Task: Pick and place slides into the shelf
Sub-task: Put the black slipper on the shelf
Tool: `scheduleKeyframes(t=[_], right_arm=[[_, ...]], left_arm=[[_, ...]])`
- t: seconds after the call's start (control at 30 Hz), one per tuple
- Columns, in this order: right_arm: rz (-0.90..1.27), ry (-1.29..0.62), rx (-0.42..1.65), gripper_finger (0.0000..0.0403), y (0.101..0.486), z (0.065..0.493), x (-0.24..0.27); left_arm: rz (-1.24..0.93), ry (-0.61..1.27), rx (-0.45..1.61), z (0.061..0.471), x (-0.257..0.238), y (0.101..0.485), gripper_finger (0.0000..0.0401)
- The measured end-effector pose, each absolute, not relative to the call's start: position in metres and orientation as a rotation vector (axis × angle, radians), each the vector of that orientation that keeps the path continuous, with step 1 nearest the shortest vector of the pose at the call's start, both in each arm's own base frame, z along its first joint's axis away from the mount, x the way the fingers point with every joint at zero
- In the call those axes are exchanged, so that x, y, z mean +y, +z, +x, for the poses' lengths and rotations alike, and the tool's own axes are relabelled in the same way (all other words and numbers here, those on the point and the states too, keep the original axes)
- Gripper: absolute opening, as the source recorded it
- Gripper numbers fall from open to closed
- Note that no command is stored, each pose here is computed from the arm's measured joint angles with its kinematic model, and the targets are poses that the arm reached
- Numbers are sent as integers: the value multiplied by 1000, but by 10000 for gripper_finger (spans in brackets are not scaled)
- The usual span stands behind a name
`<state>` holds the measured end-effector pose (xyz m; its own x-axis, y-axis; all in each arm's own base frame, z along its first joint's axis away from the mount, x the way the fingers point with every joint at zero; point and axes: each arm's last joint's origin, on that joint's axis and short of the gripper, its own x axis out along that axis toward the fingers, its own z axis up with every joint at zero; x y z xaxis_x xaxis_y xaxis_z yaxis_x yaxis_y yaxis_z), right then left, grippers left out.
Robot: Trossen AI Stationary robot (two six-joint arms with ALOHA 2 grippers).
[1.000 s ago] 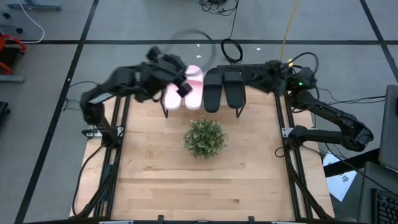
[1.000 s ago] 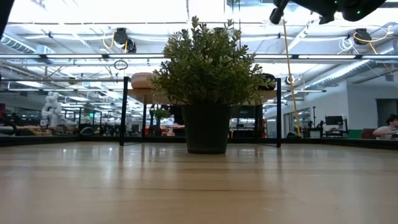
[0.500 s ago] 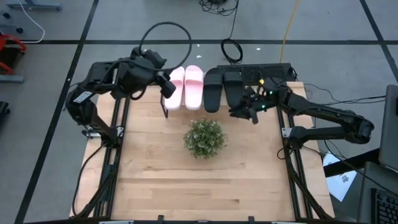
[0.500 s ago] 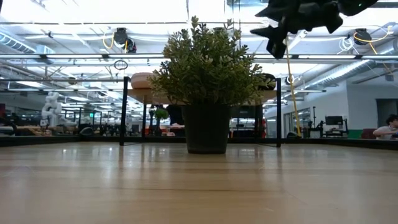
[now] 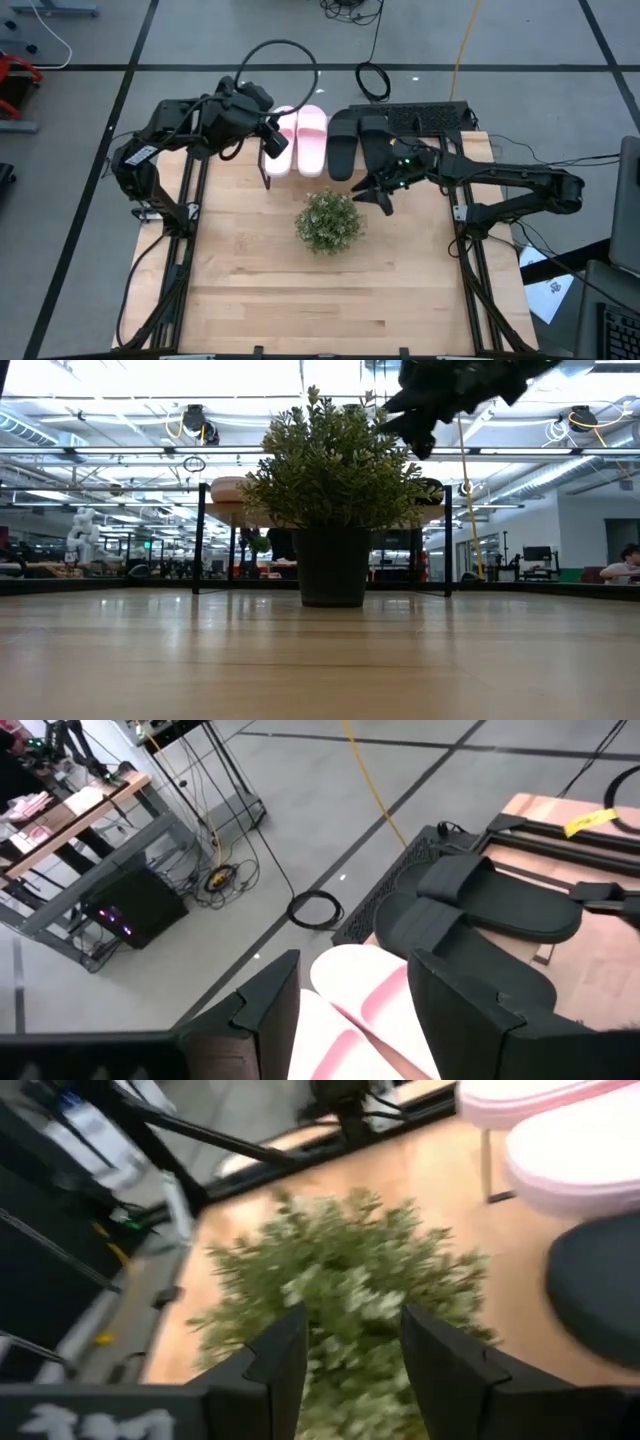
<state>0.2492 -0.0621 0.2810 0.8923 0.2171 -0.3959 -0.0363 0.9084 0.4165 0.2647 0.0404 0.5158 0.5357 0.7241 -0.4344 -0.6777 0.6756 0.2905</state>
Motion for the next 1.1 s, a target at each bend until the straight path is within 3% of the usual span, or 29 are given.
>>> scheduleKeyframes(t=[0.23, 0.47, 1.1], right_arm=[[318, 85, 584, 148, 298, 271, -69], [339, 80, 706, 148, 285, 279, -74], [237, -8, 718, 148, 283, 278, -81]], left_arm=[[75, 800, 572, 264, 40, 515, 189], [71, 792, 573, 264, 39, 515, 189], [78, 789, 576, 264, 39, 515, 189]])
